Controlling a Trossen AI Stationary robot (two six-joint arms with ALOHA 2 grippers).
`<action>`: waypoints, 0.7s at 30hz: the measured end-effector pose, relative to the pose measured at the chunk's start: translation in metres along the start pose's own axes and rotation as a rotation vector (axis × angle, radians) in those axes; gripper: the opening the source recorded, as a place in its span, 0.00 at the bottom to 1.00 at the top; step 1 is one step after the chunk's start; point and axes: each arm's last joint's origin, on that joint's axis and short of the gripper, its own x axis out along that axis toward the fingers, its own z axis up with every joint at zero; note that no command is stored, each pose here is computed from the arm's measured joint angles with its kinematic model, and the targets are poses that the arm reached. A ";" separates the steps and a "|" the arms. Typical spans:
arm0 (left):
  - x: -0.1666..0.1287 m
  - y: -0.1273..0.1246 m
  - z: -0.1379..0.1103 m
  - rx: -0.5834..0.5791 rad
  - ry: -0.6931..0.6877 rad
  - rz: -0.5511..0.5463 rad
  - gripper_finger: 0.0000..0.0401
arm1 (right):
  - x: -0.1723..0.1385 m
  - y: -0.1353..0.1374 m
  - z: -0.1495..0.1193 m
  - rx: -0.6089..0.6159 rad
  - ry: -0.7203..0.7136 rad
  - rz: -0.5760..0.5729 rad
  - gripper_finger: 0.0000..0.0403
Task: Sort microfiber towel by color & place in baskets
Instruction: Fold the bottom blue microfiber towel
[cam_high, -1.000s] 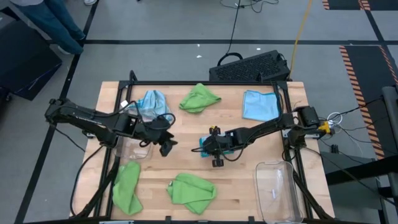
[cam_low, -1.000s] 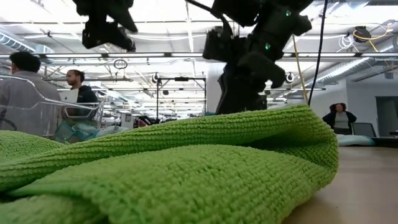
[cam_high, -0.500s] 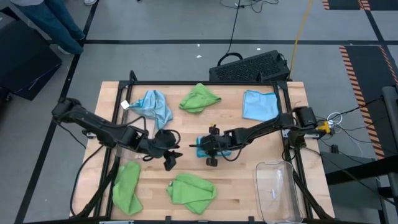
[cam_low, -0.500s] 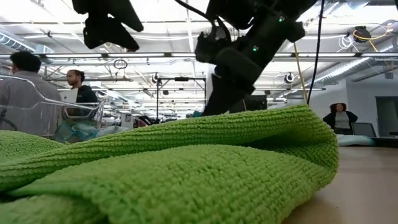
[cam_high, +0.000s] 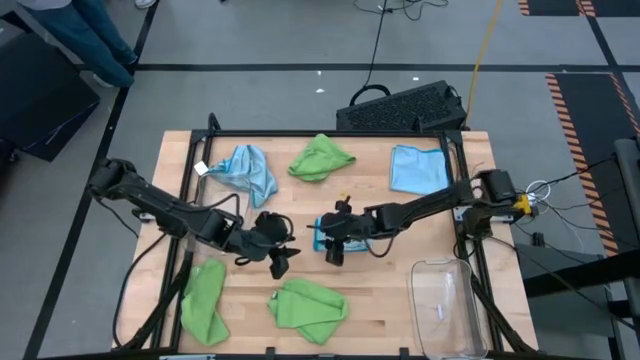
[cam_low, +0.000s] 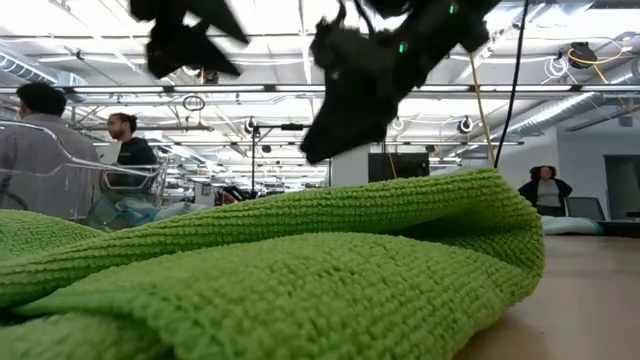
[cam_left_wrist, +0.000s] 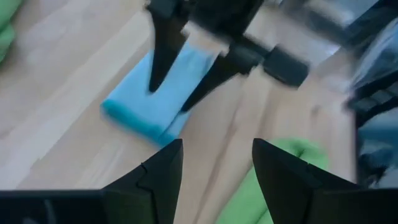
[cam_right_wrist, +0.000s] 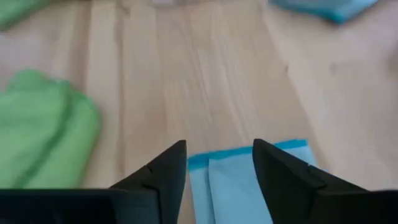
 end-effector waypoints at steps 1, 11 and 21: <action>0.002 -0.002 0.003 -0.011 -0.018 -0.018 0.49 | -0.006 0.001 0.002 -0.015 -0.002 0.001 0.46; 0.035 0.004 0.014 -0.018 -0.088 -0.034 0.49 | -0.026 -0.003 -0.016 -0.103 0.133 -0.118 0.44; 0.074 0.002 -0.020 0.048 0.078 -0.024 0.49 | -0.003 -0.001 -0.029 -0.047 0.015 -0.092 0.37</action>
